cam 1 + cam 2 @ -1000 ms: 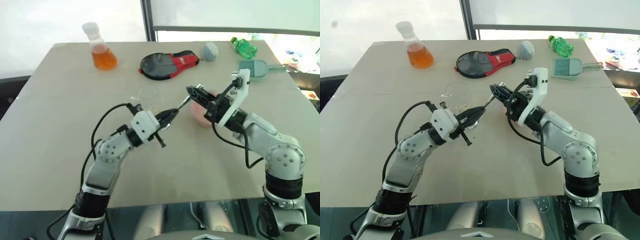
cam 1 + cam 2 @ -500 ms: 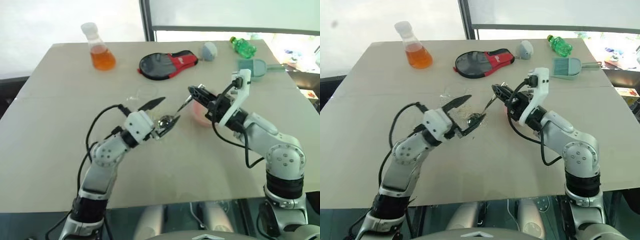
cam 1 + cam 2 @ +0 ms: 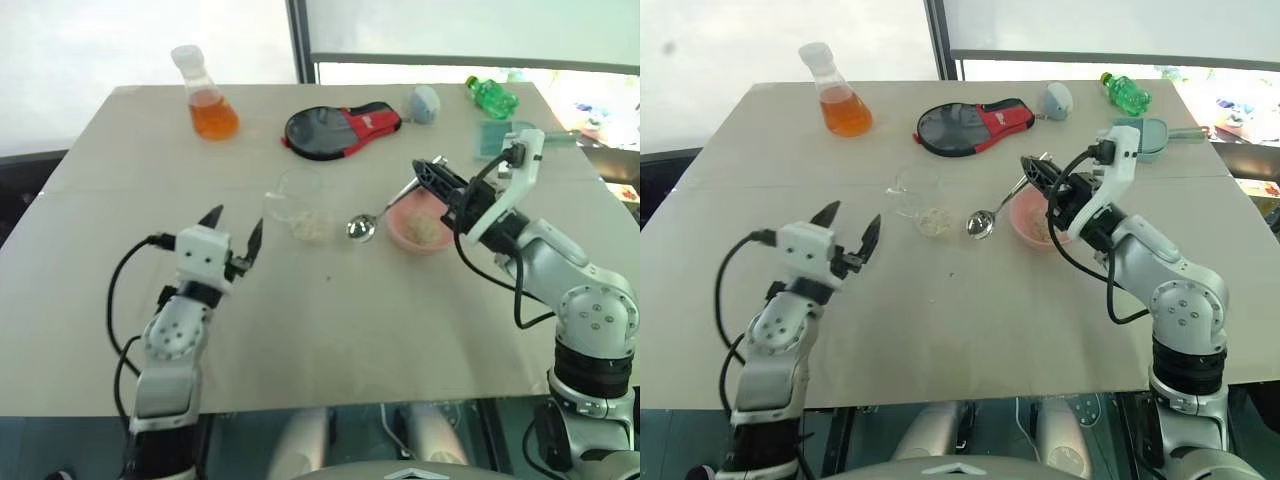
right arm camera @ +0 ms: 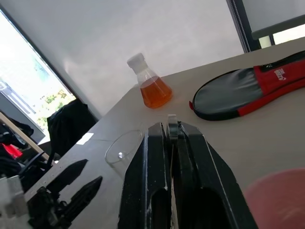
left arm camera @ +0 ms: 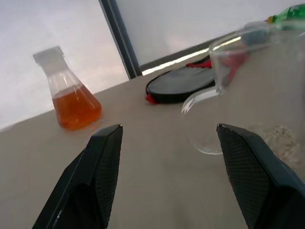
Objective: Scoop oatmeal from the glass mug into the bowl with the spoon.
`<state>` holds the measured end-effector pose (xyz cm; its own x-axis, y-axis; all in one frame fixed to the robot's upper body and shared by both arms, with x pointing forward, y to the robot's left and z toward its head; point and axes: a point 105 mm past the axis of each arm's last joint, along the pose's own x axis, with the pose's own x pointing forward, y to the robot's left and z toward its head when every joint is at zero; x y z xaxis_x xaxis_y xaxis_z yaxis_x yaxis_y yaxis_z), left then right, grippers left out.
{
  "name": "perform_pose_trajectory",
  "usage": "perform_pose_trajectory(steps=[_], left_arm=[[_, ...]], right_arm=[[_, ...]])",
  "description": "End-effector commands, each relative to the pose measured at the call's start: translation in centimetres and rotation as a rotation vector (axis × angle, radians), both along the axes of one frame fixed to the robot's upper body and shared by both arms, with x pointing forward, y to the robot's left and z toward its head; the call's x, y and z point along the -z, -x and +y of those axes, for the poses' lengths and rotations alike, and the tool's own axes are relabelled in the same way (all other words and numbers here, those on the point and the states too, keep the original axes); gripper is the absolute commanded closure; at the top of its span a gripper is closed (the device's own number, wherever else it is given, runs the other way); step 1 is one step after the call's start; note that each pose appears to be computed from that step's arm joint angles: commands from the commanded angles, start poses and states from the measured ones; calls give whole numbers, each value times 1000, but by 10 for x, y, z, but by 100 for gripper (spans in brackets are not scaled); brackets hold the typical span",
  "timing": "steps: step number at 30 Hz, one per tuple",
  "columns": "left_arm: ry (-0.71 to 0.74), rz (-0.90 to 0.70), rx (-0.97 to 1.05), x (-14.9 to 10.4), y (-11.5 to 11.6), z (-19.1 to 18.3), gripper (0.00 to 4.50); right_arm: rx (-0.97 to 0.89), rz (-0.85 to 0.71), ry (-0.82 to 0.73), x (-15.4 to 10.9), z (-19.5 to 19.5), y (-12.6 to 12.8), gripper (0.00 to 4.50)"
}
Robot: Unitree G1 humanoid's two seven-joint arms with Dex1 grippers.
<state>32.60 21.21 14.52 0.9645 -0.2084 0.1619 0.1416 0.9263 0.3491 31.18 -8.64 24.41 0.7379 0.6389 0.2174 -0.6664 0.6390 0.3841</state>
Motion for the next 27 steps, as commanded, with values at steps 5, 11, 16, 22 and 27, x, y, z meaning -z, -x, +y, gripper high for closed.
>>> perform_pose_trajectory(steps=[5,11,16,22,27], left_arm=[[-17,45,98,1,-21,-4,121],[29,0,75,-10,-39,-6,121],[54,-30,85,-23,-56,-13,121],[72,5,107,-16,-55,-15,234],[74,30,111,-10,-55,-17,441]], right_arm=[[31,-92,-18,-22,-7,0,450],[47,-98,-14,-19,-6,3,450],[43,-100,1,-15,-3,4,450],[44,-110,1,-17,-3,4,450],[54,-139,-10,-29,-6,2,450]])
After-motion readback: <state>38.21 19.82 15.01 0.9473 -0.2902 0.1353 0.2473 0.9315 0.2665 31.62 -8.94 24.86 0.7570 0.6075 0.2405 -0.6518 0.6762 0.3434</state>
